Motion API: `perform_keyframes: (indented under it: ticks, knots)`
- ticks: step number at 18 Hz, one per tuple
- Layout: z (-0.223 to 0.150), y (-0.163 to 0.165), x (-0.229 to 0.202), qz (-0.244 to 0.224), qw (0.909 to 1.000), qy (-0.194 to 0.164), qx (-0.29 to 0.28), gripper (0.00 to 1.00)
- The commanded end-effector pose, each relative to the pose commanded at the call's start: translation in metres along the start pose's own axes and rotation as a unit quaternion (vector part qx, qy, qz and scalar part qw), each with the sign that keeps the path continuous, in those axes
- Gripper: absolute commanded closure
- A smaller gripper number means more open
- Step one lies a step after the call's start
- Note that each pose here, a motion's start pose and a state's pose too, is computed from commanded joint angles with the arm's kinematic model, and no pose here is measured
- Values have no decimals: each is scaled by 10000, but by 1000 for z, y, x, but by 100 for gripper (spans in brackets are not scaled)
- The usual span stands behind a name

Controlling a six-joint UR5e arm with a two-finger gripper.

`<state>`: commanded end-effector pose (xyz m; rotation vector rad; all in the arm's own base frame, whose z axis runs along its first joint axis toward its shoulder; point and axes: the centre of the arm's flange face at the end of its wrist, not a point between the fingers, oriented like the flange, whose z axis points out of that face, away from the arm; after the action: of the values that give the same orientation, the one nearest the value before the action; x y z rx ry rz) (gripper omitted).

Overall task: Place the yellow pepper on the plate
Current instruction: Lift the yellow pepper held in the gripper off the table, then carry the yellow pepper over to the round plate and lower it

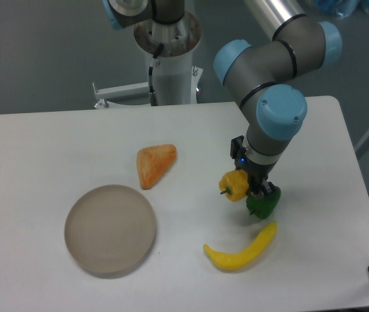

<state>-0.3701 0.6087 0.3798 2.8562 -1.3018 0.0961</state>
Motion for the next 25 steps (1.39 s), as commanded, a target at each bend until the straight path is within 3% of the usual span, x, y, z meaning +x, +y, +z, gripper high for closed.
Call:
perform_keyframes:
  ticks: [7,12,14,25]
  knots:
    - [9,-7,3,-102,9999,92,75,96]
    - [21,-83,35,-541,9980,273,175,97]
    - [26,-124,39,-714,9971,85,262,97]
    - [66,-227,80,-933,9952,85,279,95]
